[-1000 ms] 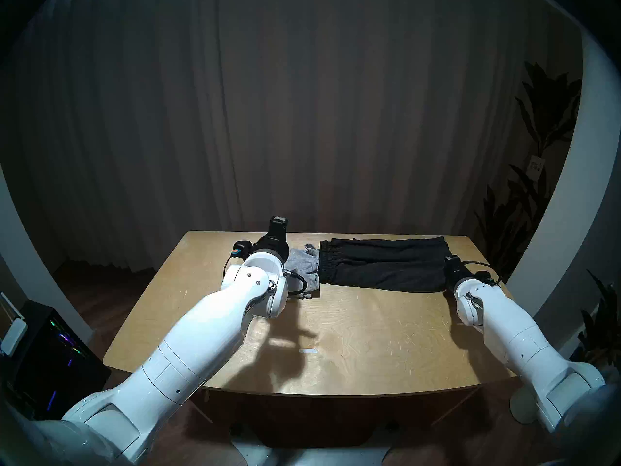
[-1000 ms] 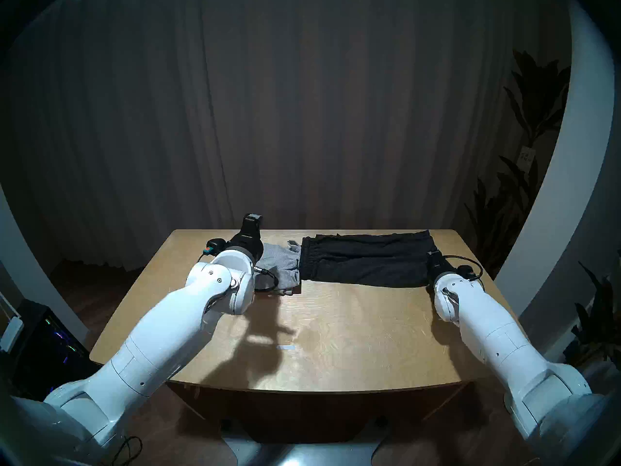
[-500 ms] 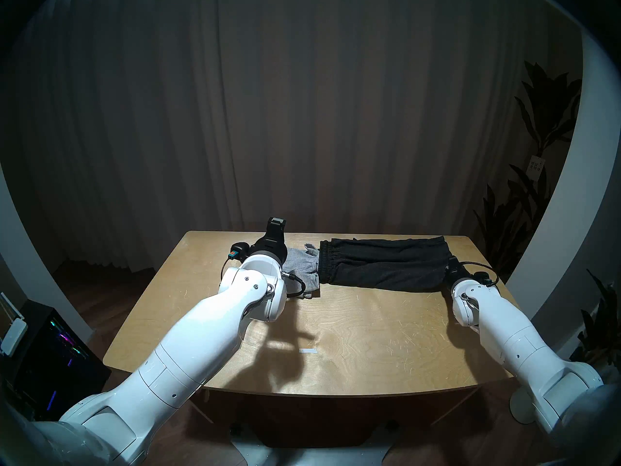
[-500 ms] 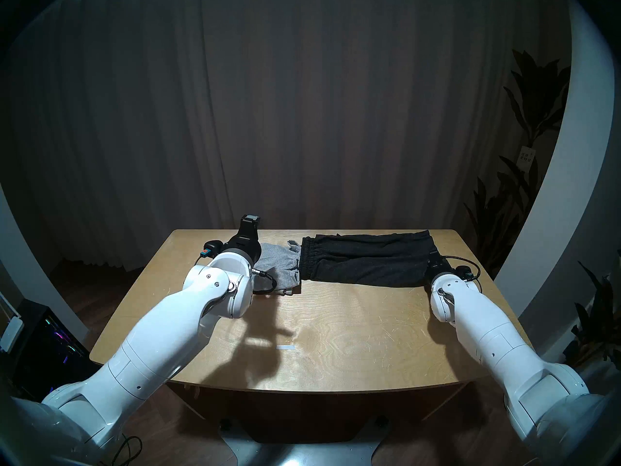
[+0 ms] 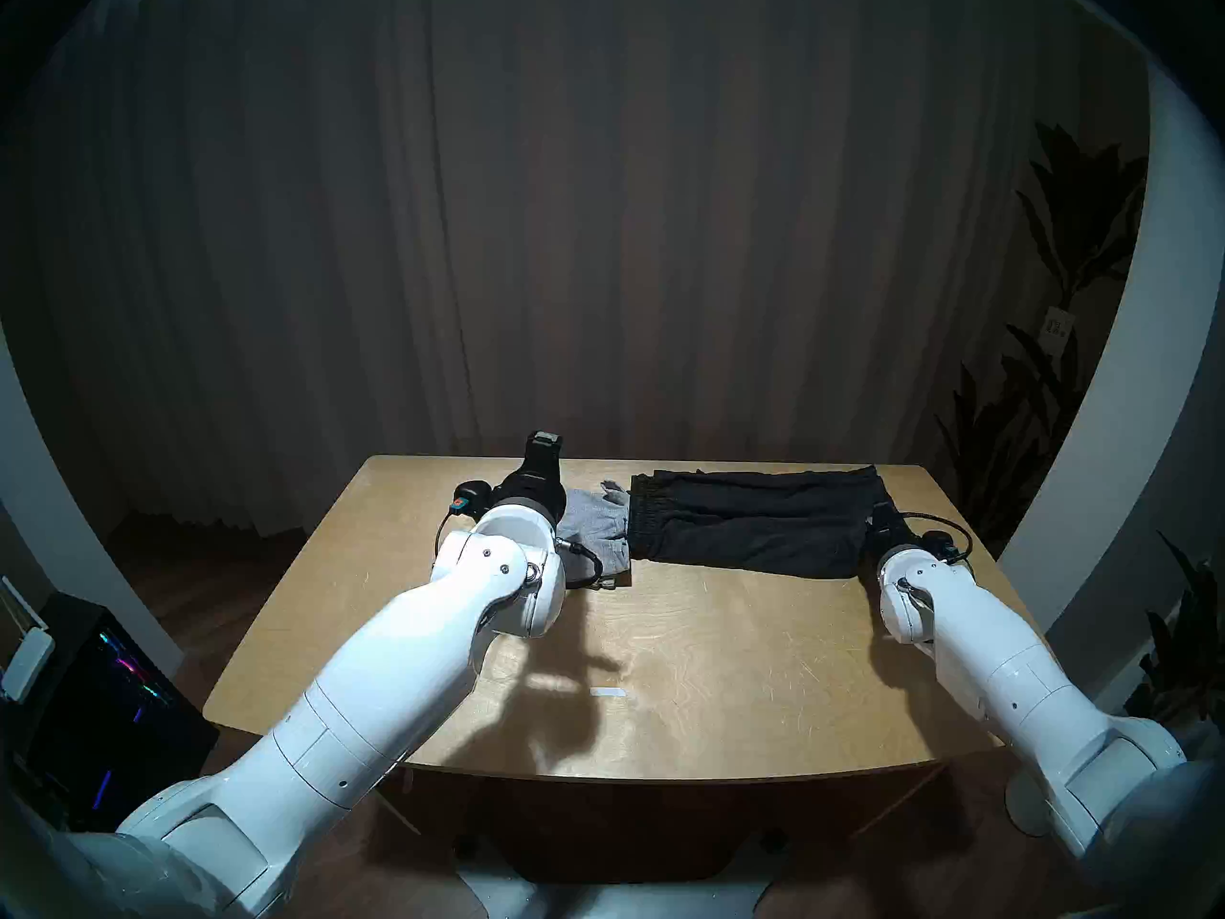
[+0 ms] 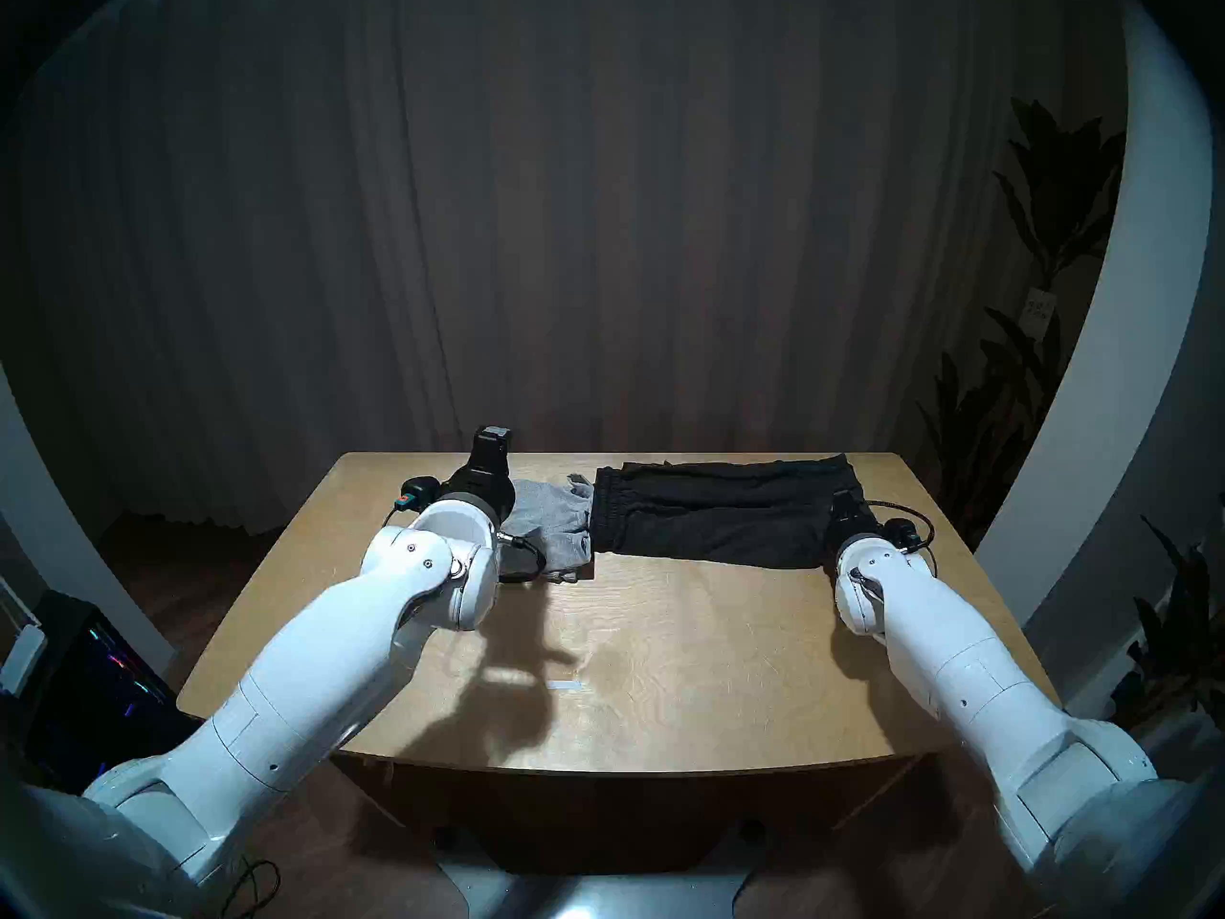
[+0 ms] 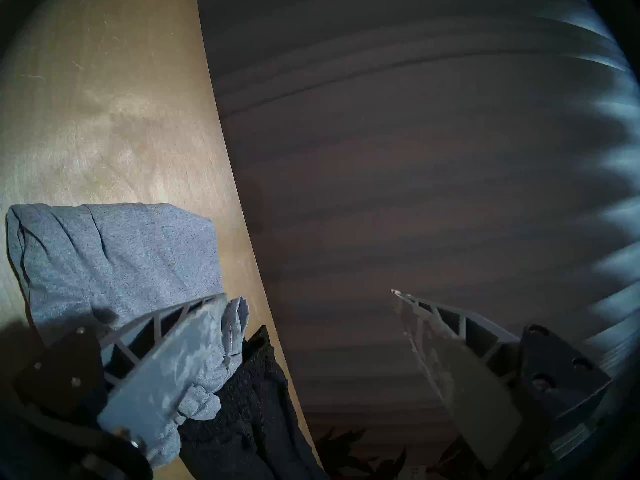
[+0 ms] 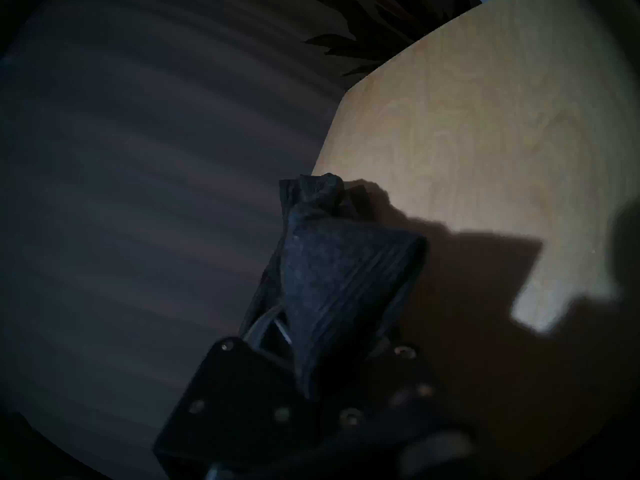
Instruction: Fold pants twice and stack them
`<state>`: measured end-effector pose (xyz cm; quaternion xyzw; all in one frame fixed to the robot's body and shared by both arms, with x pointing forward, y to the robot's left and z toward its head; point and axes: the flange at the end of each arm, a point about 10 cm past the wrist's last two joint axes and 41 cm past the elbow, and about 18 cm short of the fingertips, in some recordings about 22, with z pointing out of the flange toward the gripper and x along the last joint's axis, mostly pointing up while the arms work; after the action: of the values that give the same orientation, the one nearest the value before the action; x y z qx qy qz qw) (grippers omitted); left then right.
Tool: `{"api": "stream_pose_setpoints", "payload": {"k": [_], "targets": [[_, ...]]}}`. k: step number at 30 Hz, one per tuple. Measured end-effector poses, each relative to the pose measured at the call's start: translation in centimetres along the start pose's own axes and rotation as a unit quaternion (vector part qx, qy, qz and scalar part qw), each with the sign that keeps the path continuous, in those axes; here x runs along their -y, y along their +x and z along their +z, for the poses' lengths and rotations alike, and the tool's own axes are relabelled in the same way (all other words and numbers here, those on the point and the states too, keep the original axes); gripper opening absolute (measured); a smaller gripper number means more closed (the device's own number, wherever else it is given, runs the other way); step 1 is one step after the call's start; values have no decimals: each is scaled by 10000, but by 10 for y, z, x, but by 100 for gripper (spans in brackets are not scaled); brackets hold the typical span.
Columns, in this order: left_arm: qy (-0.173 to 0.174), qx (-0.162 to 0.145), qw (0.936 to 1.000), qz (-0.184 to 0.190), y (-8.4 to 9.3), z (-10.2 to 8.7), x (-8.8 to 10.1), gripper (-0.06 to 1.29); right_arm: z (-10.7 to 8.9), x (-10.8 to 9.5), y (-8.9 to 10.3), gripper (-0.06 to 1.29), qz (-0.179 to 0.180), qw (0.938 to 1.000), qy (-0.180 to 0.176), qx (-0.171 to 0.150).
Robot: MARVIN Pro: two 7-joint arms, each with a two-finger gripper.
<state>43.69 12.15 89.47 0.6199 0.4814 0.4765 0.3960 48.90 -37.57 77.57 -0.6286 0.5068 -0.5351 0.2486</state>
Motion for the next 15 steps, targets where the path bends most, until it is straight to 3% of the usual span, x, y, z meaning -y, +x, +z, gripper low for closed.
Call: {"api": "stream_pose_setpoints", "payload": {"k": [15], "targets": [[-9, -95, 9999, -51, 7, -5, 1, 121, 14, 42, -17, -1, -260, 9983, 454, 253]]}}
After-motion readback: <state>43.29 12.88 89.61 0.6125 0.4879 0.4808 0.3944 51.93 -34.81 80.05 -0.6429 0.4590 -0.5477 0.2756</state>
